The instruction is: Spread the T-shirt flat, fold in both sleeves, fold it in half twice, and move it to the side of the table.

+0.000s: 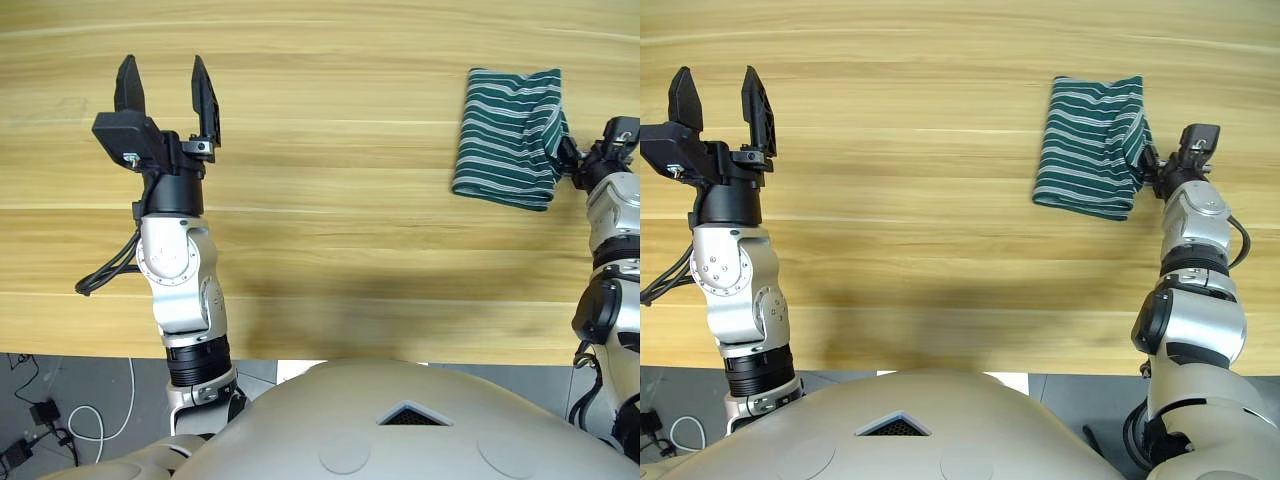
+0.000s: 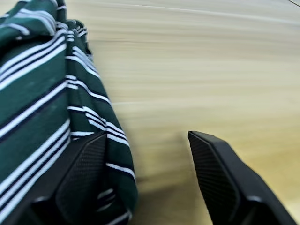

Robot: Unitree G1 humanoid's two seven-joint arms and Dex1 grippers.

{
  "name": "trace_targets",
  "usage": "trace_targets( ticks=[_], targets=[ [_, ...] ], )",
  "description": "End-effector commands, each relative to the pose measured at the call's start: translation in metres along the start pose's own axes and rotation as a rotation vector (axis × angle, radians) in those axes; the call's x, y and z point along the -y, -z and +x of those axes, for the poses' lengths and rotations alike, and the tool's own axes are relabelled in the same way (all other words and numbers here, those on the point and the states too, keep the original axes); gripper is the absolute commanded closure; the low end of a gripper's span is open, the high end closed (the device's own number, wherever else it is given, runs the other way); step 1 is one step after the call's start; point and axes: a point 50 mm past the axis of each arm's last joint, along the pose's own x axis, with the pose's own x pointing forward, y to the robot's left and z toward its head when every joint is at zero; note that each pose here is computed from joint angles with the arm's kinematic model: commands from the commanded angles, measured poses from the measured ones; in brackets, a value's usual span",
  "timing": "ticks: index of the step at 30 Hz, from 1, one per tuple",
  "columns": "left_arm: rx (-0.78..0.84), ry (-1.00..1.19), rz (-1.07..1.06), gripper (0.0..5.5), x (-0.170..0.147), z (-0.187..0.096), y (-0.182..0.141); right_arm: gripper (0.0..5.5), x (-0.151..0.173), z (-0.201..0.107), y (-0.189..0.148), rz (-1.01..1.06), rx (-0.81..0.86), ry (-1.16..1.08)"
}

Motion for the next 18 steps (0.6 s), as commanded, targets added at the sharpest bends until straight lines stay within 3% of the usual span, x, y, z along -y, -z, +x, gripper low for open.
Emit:
trace_targets(
  ticks=[1, 5, 8, 10, 14, 18],
  targets=[
    [-0.014, 0.004, 0.017, 1.87, -0.001, -0.003, -0.001, 2.42, 0.016, -0.014, 0.055, 0.061, -0.176, 0.128],
    [-0.037, 0.011, 0.009, 1.87, 0.003, -0.006, 0.004, 2.42, 0.001, -0.014, 0.065, 0.071, -0.177, 0.089],
    [-0.047, 0.016, 0.003, 1.87, 0.005, -0.007, 0.007, 2.42, -0.004, -0.009, 0.049, 0.119, -0.064, 0.080],
    [-0.052, 0.019, -0.002, 1.87, 0.007, -0.008, 0.009, 2.42, 0.001, -0.007, 0.018, 0.161, 0.141, 0.114],
    [-0.038, 0.019, -0.012, 1.87, 0.008, -0.004, 0.009, 2.42, 0.012, -0.028, -0.066, -0.052, 0.689, 0.254],
    [-0.031, 0.007, -0.008, 1.87, 0.003, -0.001, 0.009, 2.42, -0.021, -0.046, -0.109, -0.154, 0.954, 0.165]
  ],
)
